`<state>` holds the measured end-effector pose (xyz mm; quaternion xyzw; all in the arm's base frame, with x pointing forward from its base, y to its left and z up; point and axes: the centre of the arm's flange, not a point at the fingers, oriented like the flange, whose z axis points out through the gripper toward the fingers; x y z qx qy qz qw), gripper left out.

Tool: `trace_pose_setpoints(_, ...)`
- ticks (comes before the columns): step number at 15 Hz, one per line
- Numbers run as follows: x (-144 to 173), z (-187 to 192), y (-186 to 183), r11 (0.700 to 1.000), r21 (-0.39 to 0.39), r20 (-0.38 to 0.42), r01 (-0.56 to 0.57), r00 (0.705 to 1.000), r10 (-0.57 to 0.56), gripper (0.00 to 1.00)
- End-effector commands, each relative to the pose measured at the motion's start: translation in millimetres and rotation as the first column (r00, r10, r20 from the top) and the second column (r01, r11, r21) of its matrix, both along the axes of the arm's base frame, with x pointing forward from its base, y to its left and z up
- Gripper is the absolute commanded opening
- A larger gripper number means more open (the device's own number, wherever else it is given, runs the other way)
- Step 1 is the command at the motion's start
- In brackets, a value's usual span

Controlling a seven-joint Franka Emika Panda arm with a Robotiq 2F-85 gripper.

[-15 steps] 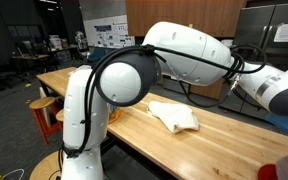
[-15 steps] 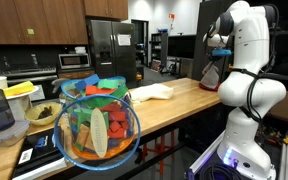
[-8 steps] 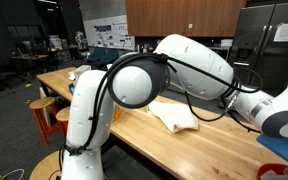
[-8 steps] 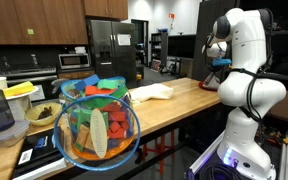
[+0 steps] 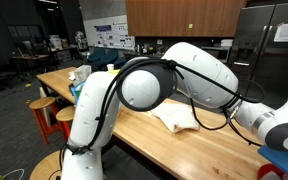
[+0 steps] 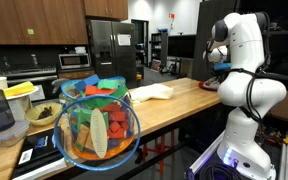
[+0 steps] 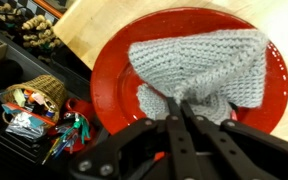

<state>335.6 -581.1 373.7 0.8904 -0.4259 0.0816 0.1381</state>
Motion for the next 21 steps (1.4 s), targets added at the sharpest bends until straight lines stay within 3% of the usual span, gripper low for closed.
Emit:
trace_pose_setpoints(1,-5,9,-42,0.996,-0.029,0.001,0.082,0.997,-0.082,0.01)
trace_pose_setpoints(8,-16,30,-93,0.981,-0.077,0.027,0.178,0.984,-0.176,0.01)
trace_pose_setpoints(18,72,19,-7,0.997,-0.047,0.024,-0.068,0.997,0.069,0.01)
trace_pose_setpoints(21,78,8,12,0.99,-0.04,-0.008,-0.134,0.991,0.134,0.01)
